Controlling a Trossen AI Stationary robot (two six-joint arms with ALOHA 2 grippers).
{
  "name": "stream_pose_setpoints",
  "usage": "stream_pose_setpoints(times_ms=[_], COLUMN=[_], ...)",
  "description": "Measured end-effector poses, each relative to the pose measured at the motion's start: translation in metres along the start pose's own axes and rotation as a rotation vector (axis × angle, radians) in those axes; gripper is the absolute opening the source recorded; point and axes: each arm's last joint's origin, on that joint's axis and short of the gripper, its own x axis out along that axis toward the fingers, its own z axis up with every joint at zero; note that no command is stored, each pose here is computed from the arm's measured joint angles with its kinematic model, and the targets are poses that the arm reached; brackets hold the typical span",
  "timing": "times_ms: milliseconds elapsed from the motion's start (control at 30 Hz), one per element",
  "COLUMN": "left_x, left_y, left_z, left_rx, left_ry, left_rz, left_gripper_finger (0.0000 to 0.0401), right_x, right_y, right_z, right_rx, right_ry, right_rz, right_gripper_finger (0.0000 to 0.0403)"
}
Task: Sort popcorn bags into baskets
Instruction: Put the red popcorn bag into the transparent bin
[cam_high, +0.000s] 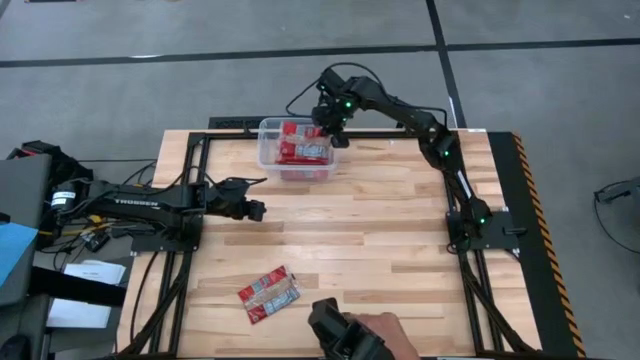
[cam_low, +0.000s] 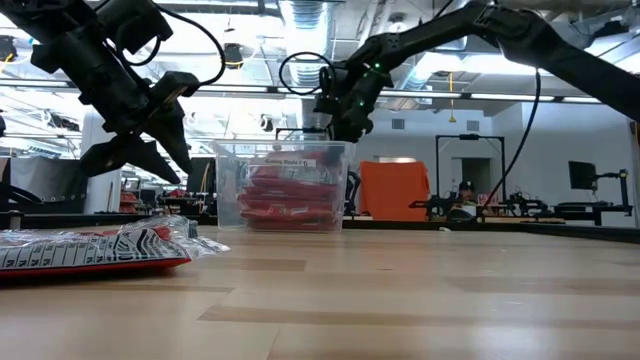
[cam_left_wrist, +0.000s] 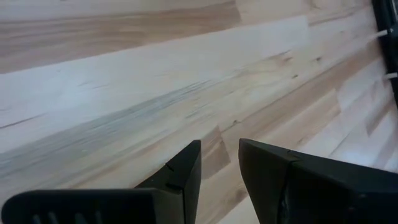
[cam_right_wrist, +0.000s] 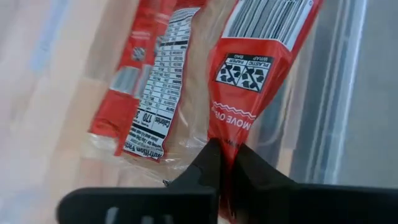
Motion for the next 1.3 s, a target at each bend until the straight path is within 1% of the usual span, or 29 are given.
stream_pose_setpoints(times_ms=[133, 233, 433, 500, 567, 700, 800, 833, 867, 900, 967, 1033, 1100, 1200, 1300], left_x=[0.000, 0.000, 0.000, 0.000, 0.000, 0.000, 0.000, 0.000, 0.000, 0.000, -0.001, -0.005, -0.009, -0.019, -0.031], left_y=[0.000, 0.000, 0.001, 0.001, 0.001, 0.001, 0.001, 0.001, 0.001, 0.000, -0.002, -0.005, -0.011, -0.019, -0.024], left_z=[0.001, 0.001, 0.002, 0.002, 0.002, 0.002, 0.001, 0.000, -0.001, -0.003, -0.010, -0.022, -0.037, -0.062, -0.085], left_rx=[-0.003, -0.004, -0.003, -0.003, -0.002, -0.002, 0.011, 0.021, 0.034, 0.048, 0.085, 0.131, 0.173, 0.228, 0.247], left_ry=[-0.020, -0.036, -0.052, -0.059, -0.062, -0.059, -0.036, -0.011, 0.027, 0.084, 0.239, 0.387, 0.472, 0.511, 0.482], left_rz=[0.009, 0.017, 0.025, 0.031, 0.035, 0.038, 0.027, 0.015, -0.001, -0.025, -0.093, -0.153, -0.192, -0.214, -0.217], left_gripper_finger=[0.0096, 0.0096, 0.0096, 0.0096, 0.0096, 0.0096, 0.0096, 0.0096, 0.0096, 0.0096, 0.0096, 0.0096, 0.0096, 0.0088, 0.0067], right_x=[0.001, 0.000, 0.002, 0.003, 0.001, -0.011, -0.032, -0.041, -0.052, -0.065, -0.089, -0.109, -0.126, -0.151, -0.162], right_y=[-0.004, -0.007, -0.004, -0.004, -0.004, -0.002, 0.007, 0.012, 0.017, 0.024, 0.038, 0.051, 0.063, 0.081, 0.095], right_z=[0.002, 0.003, 0.006, 0.010, 0.015, 0.022, 0.031, 0.037, 0.043, 0.047, 0.053, 0.057, 0.060, 0.060, 0.060], right_rx=[-0.020, -0.026, -0.017, 0.003, 0.018, 0.033, 0.070, 0.083, 0.093, 0.103, 0.114, 0.124, 0.145, 0.166, 0.179], right_ry=[-0.004, 0.008, 0.006, 0.014, 0.018, 0.011, -0.020, -0.053, -0.090, -0.124, -0.156, -0.176, -0.183, -0.174, -0.158], right_rz=[-0.058, -0.102, -0.103, -0.137, -0.190, -0.226, -0.189, -0.181, -0.178, -0.152, -0.107, -0.087, -0.072, -0.045, -0.002], right_gripper_finger=[0.0072, 0.0112, 0.0203, 0.0226, 0.0242, 0.0248, 0.0243, 0.0241, 0.0240, 0.0240, 0.0240, 0.0240, 0.0240, 0.0240, 0.0240])
